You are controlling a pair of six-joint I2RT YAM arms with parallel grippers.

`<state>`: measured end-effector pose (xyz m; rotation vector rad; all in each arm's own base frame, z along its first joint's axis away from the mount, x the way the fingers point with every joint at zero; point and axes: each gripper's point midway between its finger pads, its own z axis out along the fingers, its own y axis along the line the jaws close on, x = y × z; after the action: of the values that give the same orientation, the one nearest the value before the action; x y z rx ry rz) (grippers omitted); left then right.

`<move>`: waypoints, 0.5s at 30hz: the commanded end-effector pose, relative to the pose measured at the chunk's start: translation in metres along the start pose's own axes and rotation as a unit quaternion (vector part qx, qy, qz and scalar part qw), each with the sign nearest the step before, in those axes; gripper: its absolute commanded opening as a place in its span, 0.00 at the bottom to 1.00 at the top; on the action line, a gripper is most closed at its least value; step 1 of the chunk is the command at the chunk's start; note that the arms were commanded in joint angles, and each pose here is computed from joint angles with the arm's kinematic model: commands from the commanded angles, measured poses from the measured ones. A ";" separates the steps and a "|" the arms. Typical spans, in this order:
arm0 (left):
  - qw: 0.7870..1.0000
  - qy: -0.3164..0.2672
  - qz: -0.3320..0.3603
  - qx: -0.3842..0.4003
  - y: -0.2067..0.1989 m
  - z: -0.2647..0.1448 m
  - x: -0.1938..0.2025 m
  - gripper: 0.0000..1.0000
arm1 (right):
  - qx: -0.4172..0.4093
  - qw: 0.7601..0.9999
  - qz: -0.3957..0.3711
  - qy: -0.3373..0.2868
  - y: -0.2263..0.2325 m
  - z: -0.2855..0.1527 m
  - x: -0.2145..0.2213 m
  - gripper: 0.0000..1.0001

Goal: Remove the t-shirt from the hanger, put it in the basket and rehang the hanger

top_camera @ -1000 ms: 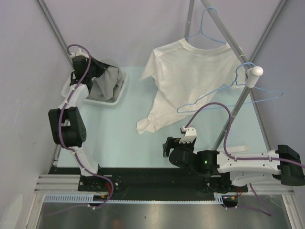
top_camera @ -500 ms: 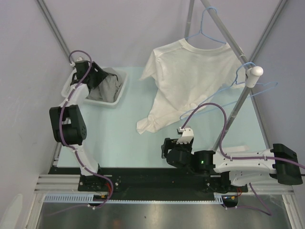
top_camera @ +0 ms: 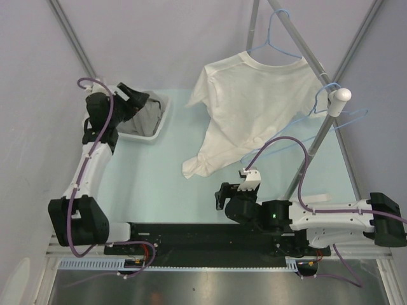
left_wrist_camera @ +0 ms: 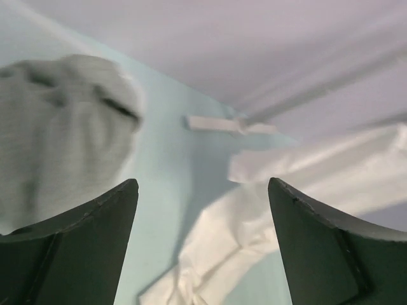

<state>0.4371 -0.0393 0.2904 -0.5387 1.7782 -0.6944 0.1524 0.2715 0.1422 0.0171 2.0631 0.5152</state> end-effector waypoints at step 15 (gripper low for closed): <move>0.855 0.023 0.332 0.398 -0.253 0.049 0.038 1.00 | -0.012 0.999 0.033 -0.026 -0.002 -0.011 -0.019 0.88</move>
<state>0.4648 -0.2324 0.4155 0.3744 1.4938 -0.7803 0.1509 0.2668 0.1501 0.0340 2.0490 0.5547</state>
